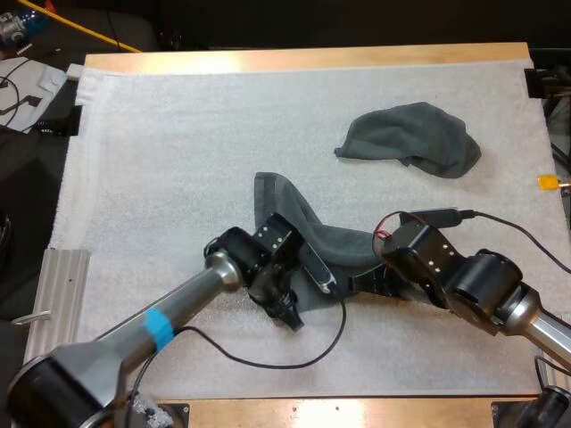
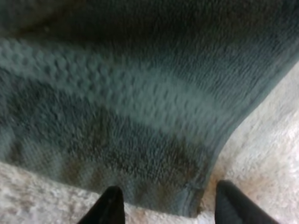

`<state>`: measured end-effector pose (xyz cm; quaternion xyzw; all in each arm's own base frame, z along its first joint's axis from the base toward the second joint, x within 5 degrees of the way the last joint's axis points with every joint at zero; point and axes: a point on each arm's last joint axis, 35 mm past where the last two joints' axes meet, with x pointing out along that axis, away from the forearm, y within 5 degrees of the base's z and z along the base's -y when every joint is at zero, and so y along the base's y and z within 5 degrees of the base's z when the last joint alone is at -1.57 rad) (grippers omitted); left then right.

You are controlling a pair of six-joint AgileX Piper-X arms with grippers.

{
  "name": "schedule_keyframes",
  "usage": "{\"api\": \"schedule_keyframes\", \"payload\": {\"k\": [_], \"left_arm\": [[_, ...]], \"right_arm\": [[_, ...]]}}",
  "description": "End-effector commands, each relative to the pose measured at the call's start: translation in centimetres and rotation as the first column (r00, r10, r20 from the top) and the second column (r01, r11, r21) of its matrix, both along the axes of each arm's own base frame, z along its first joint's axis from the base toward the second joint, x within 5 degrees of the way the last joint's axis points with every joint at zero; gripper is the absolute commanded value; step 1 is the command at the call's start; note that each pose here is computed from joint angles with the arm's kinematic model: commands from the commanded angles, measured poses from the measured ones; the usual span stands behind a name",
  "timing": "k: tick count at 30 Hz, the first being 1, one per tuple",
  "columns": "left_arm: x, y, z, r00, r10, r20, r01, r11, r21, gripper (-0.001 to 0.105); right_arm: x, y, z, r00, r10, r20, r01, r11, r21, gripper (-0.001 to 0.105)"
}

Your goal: Pick towel from pile, fold and stack

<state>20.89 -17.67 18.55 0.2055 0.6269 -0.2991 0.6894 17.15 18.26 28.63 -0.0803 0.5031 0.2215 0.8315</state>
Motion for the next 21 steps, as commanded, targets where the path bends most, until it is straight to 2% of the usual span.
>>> {"api": "schedule_keyframes", "payload": {"k": [1,11,13,17,18,19,21], "left_arm": [[0.3,-0.4,-1.6,0.999,-0.009,-0.033,0.011,0.999,0.047,0.042],[0.5,-0.6,-3.9,0.996,-0.011,-0.094,0.020,0.996,0.088,0.041],[0.5,-0.6,-3.9,0.995,-0.012,-0.098,0.020,0.996,0.089,0.032],[0.4,-0.6,-3.8,0.995,-0.007,-0.099,0.016,0.996,0.091,0.005],[0.4,-0.5,-3.7,0.995,-0.005,-0.100,0.014,0.996,0.091,0.001],[0.5,-0.6,-4.0,0.994,0.005,-0.106,0.005,0.996,0.091,0.005],[0.4,-0.5,-4.2,0.993,0.006,-0.115,0.006,0.995,0.097,0.000]], "right_arm": [[0.0,-0.1,0.2,1.000,-0.005,0.004,0.005,1.000,0.008,0.000],[0.0,-0.1,0.3,1.000,-0.006,0.006,0.005,1.000,0.011,0.000],[0.0,0.0,0.2,1.000,-0.006,0.007,0.006,1.000,0.012,0.000],[0.0,-0.1,0.4,1.000,-0.007,0.011,0.007,1.000,0.016,0.000],[0.0,-0.1,0.4,1.000,-0.008,0.012,0.007,1.000,0.016,0.000],[-0.1,-0.1,0.4,1.000,-0.006,0.013,0.006,1.000,0.009,0.000],[0.0,-0.1,0.2,1.000,-0.008,0.009,0.008,1.000,0.003,0.000]]}}
